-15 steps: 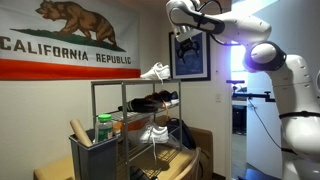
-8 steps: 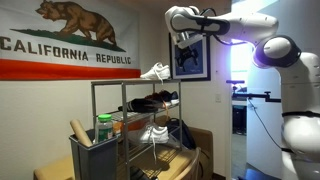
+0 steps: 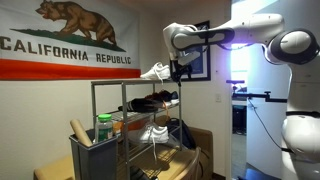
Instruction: Put the right side of the white shoe on the top shelf of the shoe rack
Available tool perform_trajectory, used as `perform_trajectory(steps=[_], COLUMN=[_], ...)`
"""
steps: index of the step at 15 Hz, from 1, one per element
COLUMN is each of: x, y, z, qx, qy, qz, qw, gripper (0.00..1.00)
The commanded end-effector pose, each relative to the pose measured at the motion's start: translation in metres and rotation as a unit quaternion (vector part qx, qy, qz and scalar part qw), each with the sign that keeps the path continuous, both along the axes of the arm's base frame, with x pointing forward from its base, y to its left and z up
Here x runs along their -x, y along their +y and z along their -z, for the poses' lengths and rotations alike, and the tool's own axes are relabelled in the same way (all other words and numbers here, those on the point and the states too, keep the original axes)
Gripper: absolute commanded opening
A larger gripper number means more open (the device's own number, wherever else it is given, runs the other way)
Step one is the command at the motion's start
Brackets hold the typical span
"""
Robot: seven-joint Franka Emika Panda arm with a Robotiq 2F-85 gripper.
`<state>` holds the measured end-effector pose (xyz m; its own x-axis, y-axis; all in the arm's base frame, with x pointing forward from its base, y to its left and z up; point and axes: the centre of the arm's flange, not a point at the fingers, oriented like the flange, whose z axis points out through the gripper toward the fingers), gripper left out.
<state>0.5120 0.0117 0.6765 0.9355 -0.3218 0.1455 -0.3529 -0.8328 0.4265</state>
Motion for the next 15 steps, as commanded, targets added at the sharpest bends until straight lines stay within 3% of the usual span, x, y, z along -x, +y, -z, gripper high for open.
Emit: perform_trajectory(steps=[1, 5, 9, 10, 11, 15], x=[0.04, 0.046, 0.064, 0.07, 0.037, 0.039], y=[-0.013, -0.023, -0.035, -0.034, -0.031, -0.032], z=[0.074, 0.135, 0.189, 0.2, 0.183, 0.188], qx=[-0.035, -0.099, -0.166, -0.167, -0.153, -0.154], qy=[-0.009, 0.002, 0.018, 0.031, 0.03, 0.033], qz=[-0.057, -0.096, -0.15, -0.155, -0.132, -0.133], qw=[0.9977, 0.9905, 0.9746, 0.9732, 0.9789, 0.9785], gripper=[1.0, 1.0, 1.0, 1.0, 1.0, 1.0])
